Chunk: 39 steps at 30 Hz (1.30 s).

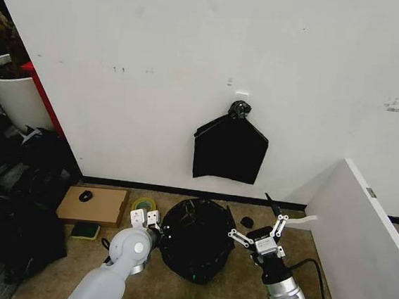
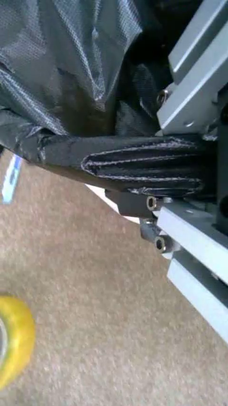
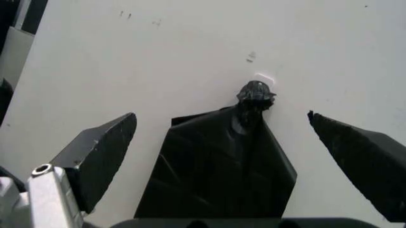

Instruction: Place the garbage bag over the trash bin.

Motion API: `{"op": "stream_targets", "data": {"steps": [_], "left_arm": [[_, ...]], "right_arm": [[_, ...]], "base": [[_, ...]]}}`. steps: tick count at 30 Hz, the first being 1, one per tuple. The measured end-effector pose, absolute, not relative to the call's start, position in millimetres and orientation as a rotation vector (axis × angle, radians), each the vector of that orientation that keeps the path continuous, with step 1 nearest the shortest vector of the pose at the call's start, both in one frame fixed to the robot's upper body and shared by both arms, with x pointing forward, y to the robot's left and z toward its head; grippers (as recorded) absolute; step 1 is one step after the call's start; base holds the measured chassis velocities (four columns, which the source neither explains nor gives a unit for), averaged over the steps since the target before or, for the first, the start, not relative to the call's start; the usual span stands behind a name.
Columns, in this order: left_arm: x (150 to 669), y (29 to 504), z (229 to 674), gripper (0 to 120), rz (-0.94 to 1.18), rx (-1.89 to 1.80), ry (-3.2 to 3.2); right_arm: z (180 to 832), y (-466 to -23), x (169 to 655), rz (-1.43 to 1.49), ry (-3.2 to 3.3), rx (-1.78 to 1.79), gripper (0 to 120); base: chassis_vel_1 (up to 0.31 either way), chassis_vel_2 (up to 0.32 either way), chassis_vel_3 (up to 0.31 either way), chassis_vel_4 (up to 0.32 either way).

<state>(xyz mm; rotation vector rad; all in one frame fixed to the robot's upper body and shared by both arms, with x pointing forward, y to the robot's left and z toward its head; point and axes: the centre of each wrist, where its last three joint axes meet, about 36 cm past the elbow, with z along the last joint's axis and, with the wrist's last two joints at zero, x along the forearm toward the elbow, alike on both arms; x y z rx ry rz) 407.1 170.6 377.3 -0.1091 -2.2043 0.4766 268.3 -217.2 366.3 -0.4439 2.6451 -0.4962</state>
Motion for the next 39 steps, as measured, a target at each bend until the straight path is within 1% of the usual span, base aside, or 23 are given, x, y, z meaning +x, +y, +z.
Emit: {"op": "stream_targets", "data": {"steps": [1, 2, 6, 7, 10, 11, 13, 14, 17, 19, 20, 21, 22, 25, 26, 28, 29, 31, 33, 36, 39], "left_arm": [[404.4, 169.4, 380.6, 5, 0.485, -0.126, -2.21], [403.4, 169.1, 381.8, 7, 0.487, -0.131, -2.212], [394.1, 171.6, 391.3, 26, 0.475, -0.142, -2.234], [394.1, 171.6, 391.3, 26, 0.475, -0.142, -2.234], [388.6, 175.0, 397.8, 39, 0.459, -0.143, -2.252], [388.1, 175.3, 398.7, 40, 0.459, -0.143, -2.254], [381.7, 176.4, 407.8, 52, 0.466, -0.159, -2.27], [381.7, 176.4, 407.8, 52, 0.466, -0.159, -2.27], [368.9, 175.9, 419.6, 62, 0.448, -0.178, -2.295], [357.0, 175.3, 430.9, 73, 0.421, -0.182, -2.348], [354.1, 175.3, 433.4, 74, 0.417, -0.183, -2.367], [348.7, 175.5, 436.8, 79, 0.411, -0.184, -2.414], [348.7, 175.5, 436.8, 79, 0.411, -0.184, -2.414], [333.8, 179.2, 429.3, 91, 0.401, -0.153, -2.695], [330.7, 183.4, 410.2, 97, 0.307, -0.11, -2.876], [324.5, 188.5, 384.1, 99, 0.152, -0.102, -3.088], [316.9, 189.0, 374.2, 100, 0.11, -0.14, -3.209], [309.2, 189.3, 369.2, 100, 0.109, -0.164, -3.261], [289.4, 189.4, 362.1, 100, 0.146, -0.194, -3.311], [256.7, 181.2, 367.7, 100, 0.27, -0.221, -3.33], [248.3, 175.8, 374.9, 100, 0.318, -0.209, -3.337]], "right_arm": [[365.8, -216.4, 267.6, -0.493, 2.648, -0.445, 100], [365.6, -216.0, 267.2, -0.492, 2.649, -0.447, 100], [364.9, -213.6, 266.0, -0.49, 2.655, -0.466, 100], [364.9, -213.6, 266.0, -0.49, 2.655, -0.466, 100], [365.8, -212.3, 265.8, -0.491, 2.654, -0.48, 100], [365.9, -212.2, 265.7, -0.49, 2.654, -0.481, 100], [366.9, -211.3, 265.4, -0.488, 2.653, -0.487, 100], [366.9, -211.3, 265.4, -0.488, 2.653, -0.487, 100], [367.3, -211.1, 265.1, -0.487, 2.652, -0.489, 100], [367.1, -212.1, 264.8, -0.487, 2.655, -0.485, 100], [367.0, -212.4, 264.7, -0.486, 2.657, -0.484, 100], [366.7, -212.9, 264.4, -0.481, 2.661, -0.482, 100], [366.7, -212.9, 264.4, -0.481, 2.661, -0.482, 100], [367.0, -214.1, 263.2, -0.425, 2.694, -0.482, 100], [369.8, -214.5, 261.7, -0.332, 2.74, -0.53, 100], [373.5, -214.4, 260.6, -0.186, 2.821, -0.56, 100], [375.7, -214.0, 262.1, -0.117, 2.859, -0.552, 100], [376.7, -214.4, 264.1, -0.088, 2.876, -0.541, 100], [378.8, -216.2, 269.7, -0.049, 2.888, -0.52, 100], [381.7, -216.1, 280.4, 0.019, 2.885, -0.443, 100], [383.8, -214.6, 281.7, 0.021, 2.891, -0.382, 100]], "base": [[0.0, 0.0, 0.0, 0.0], [0.0, 0.0, 0.0, 0.0], [0.0, 0.0, 0.0, 0.0], [0.0, 0.0, 0.0, 0.0], [0.0, 0.0, 0.0, 0.0], [0.0, 0.0, 0.0, 0.0], [0.0, 0.0, 0.0, 0.0], [0.0, 0.0, 0.0, 0.0], [0.0, 0.0, 0.0, 0.0], [0.0, 0.0, 0.0, 0.0], [0.0, 0.0, 0.0, 0.0], [0.0, 0.0, 0.0, 0.0], [0.0, 0.0, 0.0, 0.0], [0.0, 0.0, 0.0, 0.0], [0.0, 0.0, 0.0, 0.0], [0.0, 0.0, 0.0, 0.0], [0.0, 0.0, 0.0, 0.0], [0.0, 0.0, 0.0, 0.0], [0.0, 0.0, 0.0, 0.0], [0.0, 0.0, 0.0, 0.0], [0.0, 0.0, 0.0, 0.0]]}}
